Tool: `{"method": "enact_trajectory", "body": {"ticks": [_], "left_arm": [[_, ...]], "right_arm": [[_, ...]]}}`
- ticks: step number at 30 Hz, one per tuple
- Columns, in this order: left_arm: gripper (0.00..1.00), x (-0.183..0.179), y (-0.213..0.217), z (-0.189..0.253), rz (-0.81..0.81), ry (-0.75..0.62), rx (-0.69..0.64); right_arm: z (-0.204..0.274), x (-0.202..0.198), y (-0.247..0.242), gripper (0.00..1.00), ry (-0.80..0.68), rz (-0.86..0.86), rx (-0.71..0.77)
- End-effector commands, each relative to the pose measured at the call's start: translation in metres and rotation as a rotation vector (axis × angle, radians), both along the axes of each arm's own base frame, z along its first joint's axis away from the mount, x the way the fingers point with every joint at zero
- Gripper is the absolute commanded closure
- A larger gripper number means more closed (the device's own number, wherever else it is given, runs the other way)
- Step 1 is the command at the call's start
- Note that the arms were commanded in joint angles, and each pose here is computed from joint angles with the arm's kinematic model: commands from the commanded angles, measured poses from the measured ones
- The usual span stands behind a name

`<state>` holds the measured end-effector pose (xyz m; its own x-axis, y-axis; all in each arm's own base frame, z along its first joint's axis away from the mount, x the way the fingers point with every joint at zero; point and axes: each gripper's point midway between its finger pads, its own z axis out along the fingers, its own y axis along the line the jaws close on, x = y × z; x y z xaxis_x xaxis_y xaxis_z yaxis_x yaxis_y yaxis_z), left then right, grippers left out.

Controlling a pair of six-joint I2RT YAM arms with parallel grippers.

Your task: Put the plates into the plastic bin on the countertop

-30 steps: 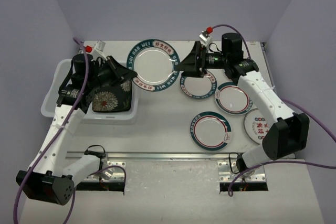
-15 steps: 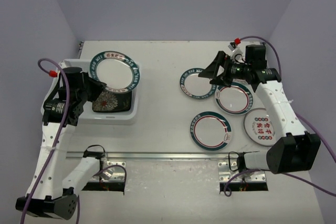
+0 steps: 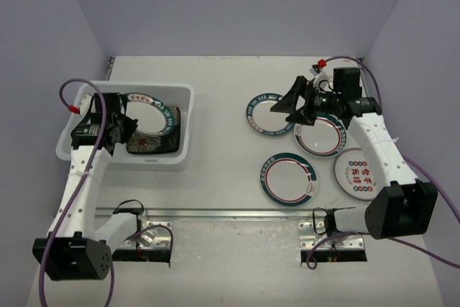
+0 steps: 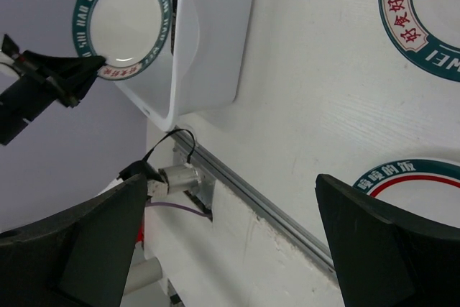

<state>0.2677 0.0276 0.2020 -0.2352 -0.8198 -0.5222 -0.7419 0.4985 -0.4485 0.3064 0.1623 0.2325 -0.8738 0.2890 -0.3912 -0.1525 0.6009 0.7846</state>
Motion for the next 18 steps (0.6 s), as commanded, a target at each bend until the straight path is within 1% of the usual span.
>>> {"method": "enact_trajectory", "body": {"ticks": [1,5,8,9,10,12,13,14,15,16,17,18], "left_arm": [[1.0,0.045,0.009,-0.001,-0.007,-0.089,-0.023],[1.0,0.058,0.013,-0.026,-0.016,-0.051,-0.03],[1.0,0.064,0.011,-0.044,-0.043,-0.02,-0.043],[0.96,0.065,0.01,-0.052,-0.048,-0.002,-0.044],[0.87,0.064,0.01,-0.057,-0.051,0.008,-0.044],[0.5,0.061,0.01,-0.07,-0.058,0.038,-0.042],[0.41,0.058,0.011,-0.073,-0.061,0.054,-0.039],[0.13,0.054,0.011,-0.078,-0.067,0.084,-0.03],[0.0,0.053,0.011,-0.081,-0.071,0.101,-0.027],[0.0,0.051,0.012,-0.082,-0.078,0.116,-0.019],[0.0,0.048,0.013,-0.08,-0.097,0.151,0.001],[0.0,0.046,0.013,-0.075,-0.11,0.172,0.014]], "right_arm": [[0.016,0.0,0.006,0.01,-0.045,0.038,0.047],[0.008,-0.005,0.002,0.01,-0.033,0.042,0.003],[-0.008,-0.01,-0.007,0.01,-0.006,0.02,-0.069],[-0.014,-0.013,-0.011,0.01,0.011,0.013,-0.095],[-0.02,-0.014,-0.015,0.01,0.024,0.005,-0.126],[-0.039,-0.016,-0.033,0.01,0.06,-0.044,-0.255],[-0.044,-0.013,-0.043,0.01,0.06,-0.075,-0.313],[-0.052,-0.016,-0.056,0.01,0.089,-0.113,-0.389],[-0.056,-0.018,-0.063,0.01,0.102,-0.129,-0.425],[-0.057,-0.017,-0.067,0.01,0.103,-0.146,-0.45],[-0.058,-0.016,-0.08,0.01,0.103,-0.19,-0.511],[-0.057,-0.015,-0.083,0.01,0.098,-0.204,-0.525]]}}
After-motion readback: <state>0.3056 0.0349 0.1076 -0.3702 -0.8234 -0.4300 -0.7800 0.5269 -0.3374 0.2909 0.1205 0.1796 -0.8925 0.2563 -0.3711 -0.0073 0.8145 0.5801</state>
